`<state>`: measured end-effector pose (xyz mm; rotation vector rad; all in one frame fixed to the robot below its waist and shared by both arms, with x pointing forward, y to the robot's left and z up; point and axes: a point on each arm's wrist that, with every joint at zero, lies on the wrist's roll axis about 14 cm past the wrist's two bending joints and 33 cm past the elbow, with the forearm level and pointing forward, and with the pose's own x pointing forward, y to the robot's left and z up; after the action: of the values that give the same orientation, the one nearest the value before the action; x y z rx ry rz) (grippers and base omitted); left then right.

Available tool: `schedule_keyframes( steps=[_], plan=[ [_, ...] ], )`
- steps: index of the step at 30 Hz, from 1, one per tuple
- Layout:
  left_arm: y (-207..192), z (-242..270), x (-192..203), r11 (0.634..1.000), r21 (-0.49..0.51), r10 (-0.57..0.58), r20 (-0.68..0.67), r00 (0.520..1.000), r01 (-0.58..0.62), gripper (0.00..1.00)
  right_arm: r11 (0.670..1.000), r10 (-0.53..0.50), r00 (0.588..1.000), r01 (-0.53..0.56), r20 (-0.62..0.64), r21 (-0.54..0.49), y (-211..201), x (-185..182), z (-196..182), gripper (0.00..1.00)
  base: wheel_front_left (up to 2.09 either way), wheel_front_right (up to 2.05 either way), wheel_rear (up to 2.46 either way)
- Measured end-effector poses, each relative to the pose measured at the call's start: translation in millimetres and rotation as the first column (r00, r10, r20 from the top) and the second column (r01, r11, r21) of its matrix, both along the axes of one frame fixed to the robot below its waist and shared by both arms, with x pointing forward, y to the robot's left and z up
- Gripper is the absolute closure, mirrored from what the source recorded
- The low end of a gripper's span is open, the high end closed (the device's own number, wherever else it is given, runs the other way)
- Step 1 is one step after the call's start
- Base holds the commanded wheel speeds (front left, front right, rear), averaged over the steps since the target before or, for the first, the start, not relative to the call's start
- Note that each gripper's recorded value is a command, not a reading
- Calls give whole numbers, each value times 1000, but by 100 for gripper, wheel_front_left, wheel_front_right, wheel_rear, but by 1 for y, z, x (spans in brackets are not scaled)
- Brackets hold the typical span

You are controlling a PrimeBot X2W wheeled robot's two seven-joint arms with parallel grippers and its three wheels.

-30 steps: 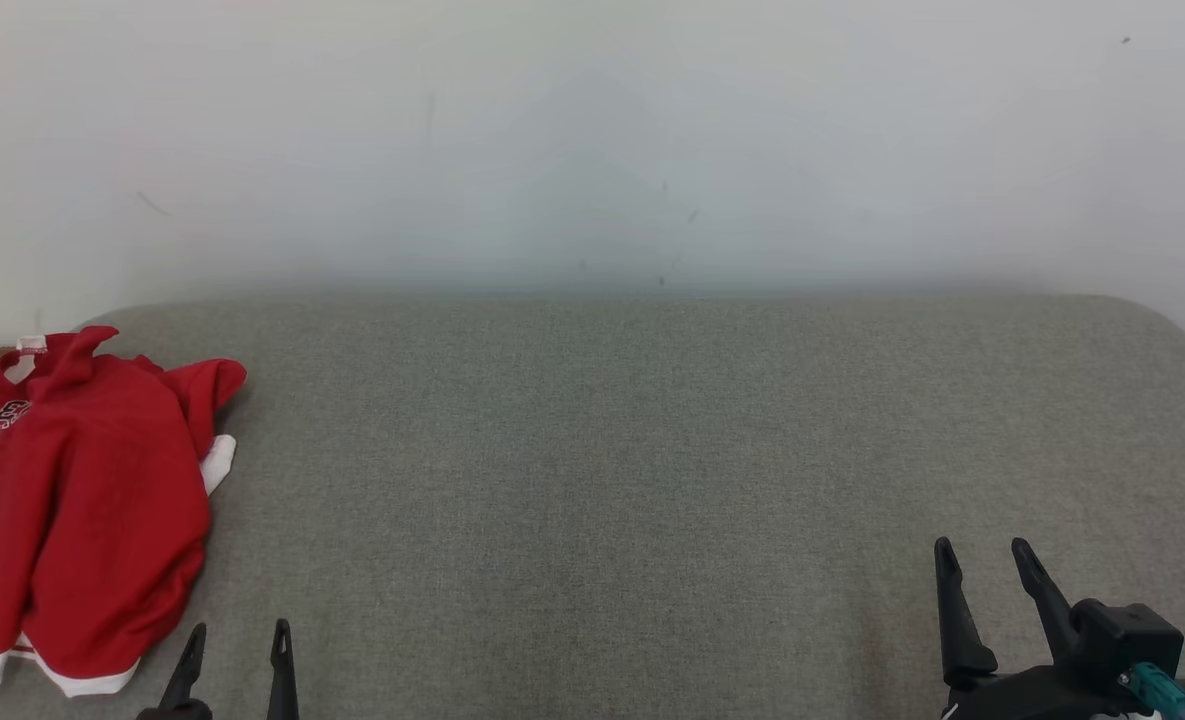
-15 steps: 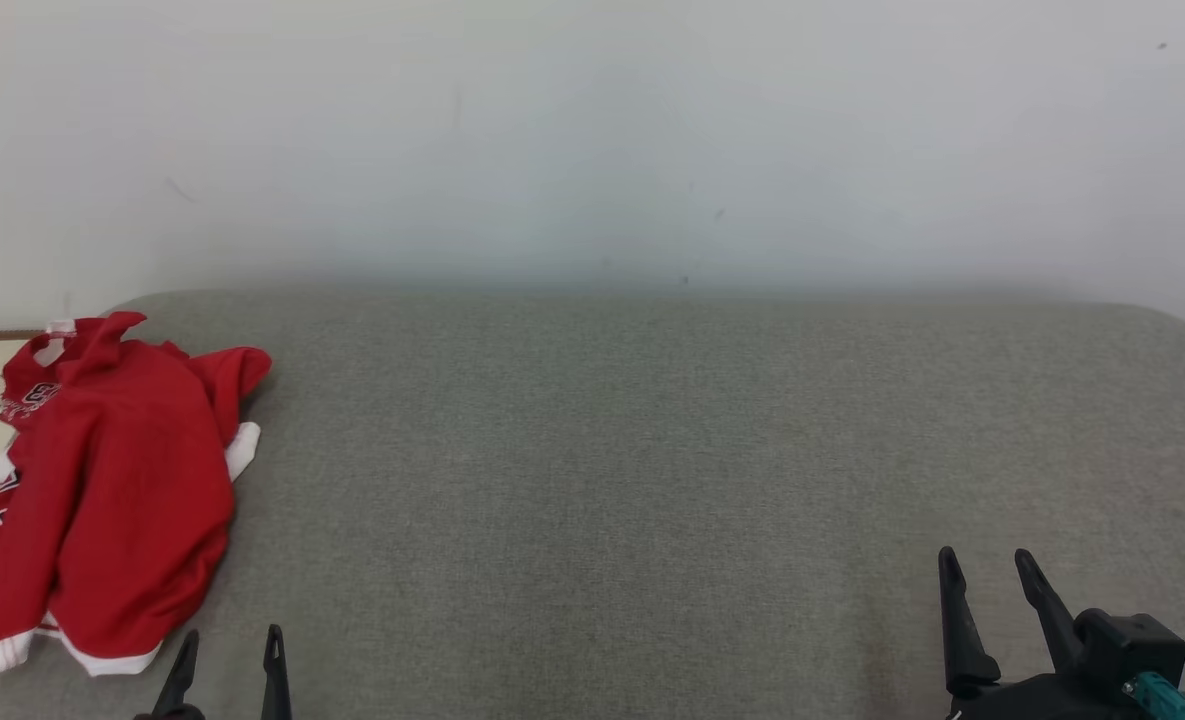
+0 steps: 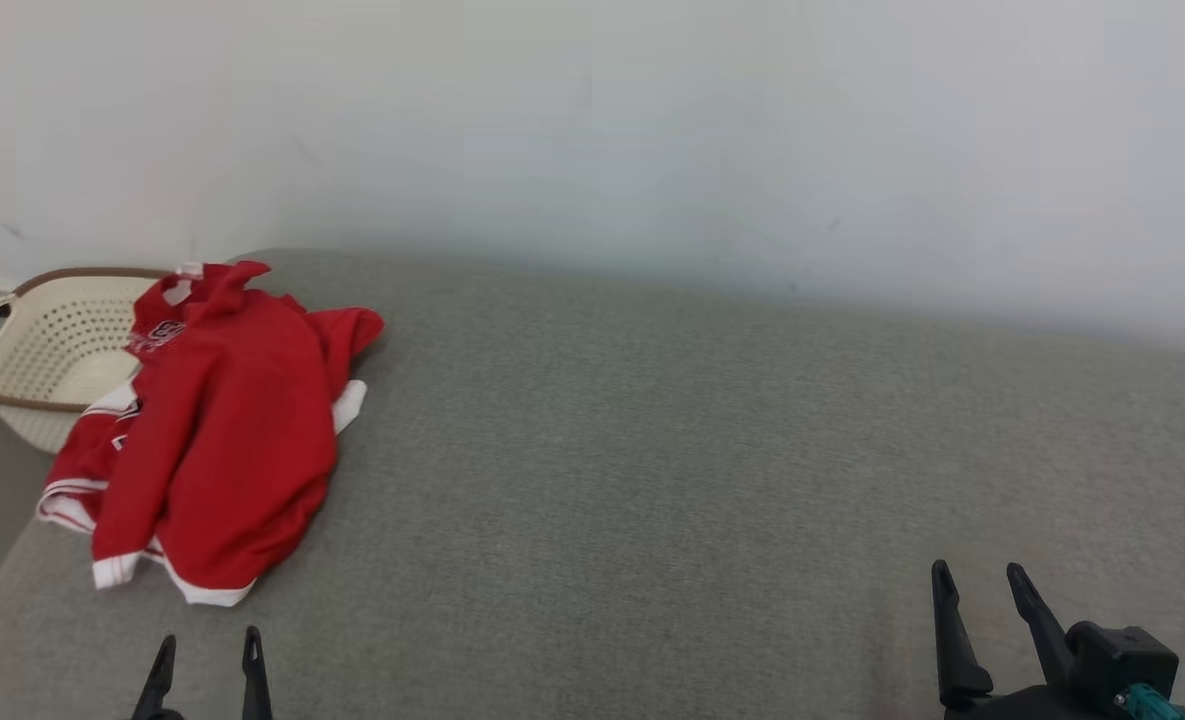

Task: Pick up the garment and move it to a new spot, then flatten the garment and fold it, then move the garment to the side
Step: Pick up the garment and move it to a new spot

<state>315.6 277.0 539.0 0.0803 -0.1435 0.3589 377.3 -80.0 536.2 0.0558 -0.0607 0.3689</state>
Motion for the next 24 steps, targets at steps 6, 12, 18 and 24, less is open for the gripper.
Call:
schedule_keyframes(
  steps=[6, 12, 18, 24],
  plan=[
    [23, 4, -20, 997, -1, 82, 19, 996, -82, 0, 997, 77, 997, -77, -6, 2, 27, 4, -2, 0, 0, 0, 0],
    [47, 4, -46, 984, -11, 178, 31, 984, -178, 0, 987, 158, 987, -158, -11, 2, 56, 7, -5, 0, 0, 0, 0],
    [70, 4, -74, 963, -29, 269, 40, 962, -268, 0, 970, 241, 970, -241, -8, 5, 86, 6, -5, 0, 0, 0, 0],
    [88, 8, -100, 935, -25, 354, 55, 933, -354, 0, 942, 335, 942, -335, 7, 9, 120, 2, 0, 0, 0, 0, 0]
  ],
)
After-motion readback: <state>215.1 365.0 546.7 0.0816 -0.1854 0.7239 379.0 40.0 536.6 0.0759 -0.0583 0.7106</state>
